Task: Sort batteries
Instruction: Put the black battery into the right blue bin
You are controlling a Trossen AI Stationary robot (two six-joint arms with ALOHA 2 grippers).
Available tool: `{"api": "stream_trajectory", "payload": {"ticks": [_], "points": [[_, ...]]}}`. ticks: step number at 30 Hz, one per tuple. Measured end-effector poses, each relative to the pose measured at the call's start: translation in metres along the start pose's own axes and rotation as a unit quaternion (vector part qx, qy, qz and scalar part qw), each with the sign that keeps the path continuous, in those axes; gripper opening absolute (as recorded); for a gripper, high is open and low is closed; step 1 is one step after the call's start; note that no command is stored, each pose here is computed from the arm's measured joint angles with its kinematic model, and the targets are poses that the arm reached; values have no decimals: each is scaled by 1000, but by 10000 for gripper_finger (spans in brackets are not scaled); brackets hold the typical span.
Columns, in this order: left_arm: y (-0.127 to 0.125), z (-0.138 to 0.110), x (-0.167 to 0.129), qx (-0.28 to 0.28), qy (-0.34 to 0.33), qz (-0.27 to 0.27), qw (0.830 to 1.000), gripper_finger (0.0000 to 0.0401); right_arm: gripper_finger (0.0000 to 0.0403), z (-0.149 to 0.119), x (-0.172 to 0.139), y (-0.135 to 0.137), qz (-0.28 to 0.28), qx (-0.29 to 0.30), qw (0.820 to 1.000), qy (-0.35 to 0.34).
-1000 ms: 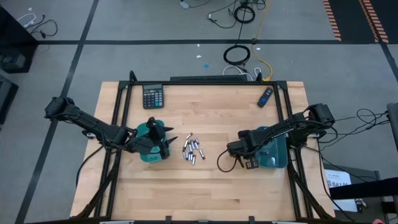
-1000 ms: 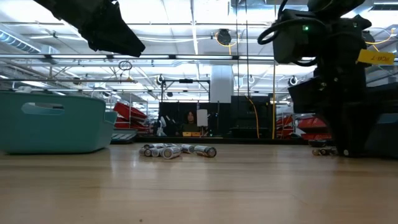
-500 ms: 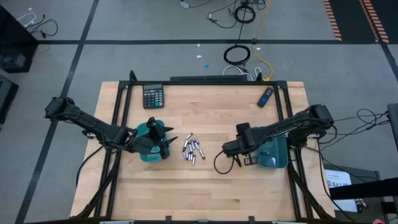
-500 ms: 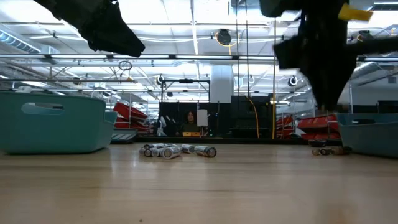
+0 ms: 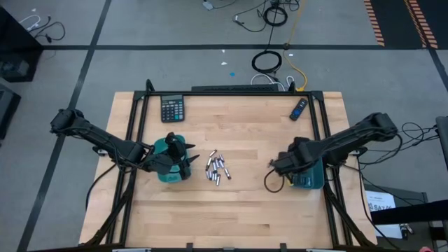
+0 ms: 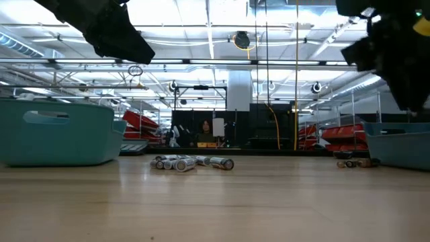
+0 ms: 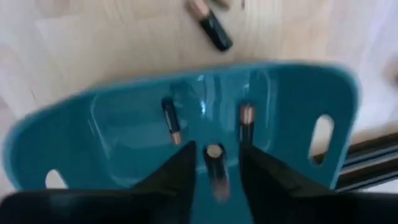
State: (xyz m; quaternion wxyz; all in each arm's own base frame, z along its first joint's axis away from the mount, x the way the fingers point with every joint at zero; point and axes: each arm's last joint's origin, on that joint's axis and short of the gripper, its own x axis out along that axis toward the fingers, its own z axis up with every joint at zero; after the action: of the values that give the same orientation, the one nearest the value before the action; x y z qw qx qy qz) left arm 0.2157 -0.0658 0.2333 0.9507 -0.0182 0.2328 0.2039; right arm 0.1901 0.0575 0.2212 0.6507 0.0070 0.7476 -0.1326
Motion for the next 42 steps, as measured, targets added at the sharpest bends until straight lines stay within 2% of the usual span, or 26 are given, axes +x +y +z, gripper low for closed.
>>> {"api": "stream_trajectory", "payload": {"ticks": [4, 8, 12, 16, 22, 24, 33, 42], "points": [[0, 0, 0, -3, -1, 0, 1000, 214, 187, -2, -2, 0, 16, 10, 1000, 3], [0, 1, 0, -6, -4, -2, 1000, 214, 209, 15, -20, 5, 15, -9, 999, -46], [-1, 2, 0, -8, -7, -3, 1000, 214, 198, 40, -29, 17, 18, -63, 995, -80], [-1, 3, 0, -11, -13, -5, 1000, 214, 179, 61, -15, 24, -3, -120, 991, -57], [-1, 3, 0, -11, -11, -7, 1000, 214, 160, 81, 9, 20, -12, -145, 989, -7], [-1, 3, 0, -12, -9, -11, 1000, 214, 158, 86, 15, 16, 1, -144, 990, -3], [-2, 2, 0, -7, -4, -16, 1000, 214, 157, 79, 56, 3, 18, -131, 991, 28], [-2, 2, 0, -8, -4, -16, 1000, 214, 153, 74, 81, -1, 48, -123, 991, 14]]}}
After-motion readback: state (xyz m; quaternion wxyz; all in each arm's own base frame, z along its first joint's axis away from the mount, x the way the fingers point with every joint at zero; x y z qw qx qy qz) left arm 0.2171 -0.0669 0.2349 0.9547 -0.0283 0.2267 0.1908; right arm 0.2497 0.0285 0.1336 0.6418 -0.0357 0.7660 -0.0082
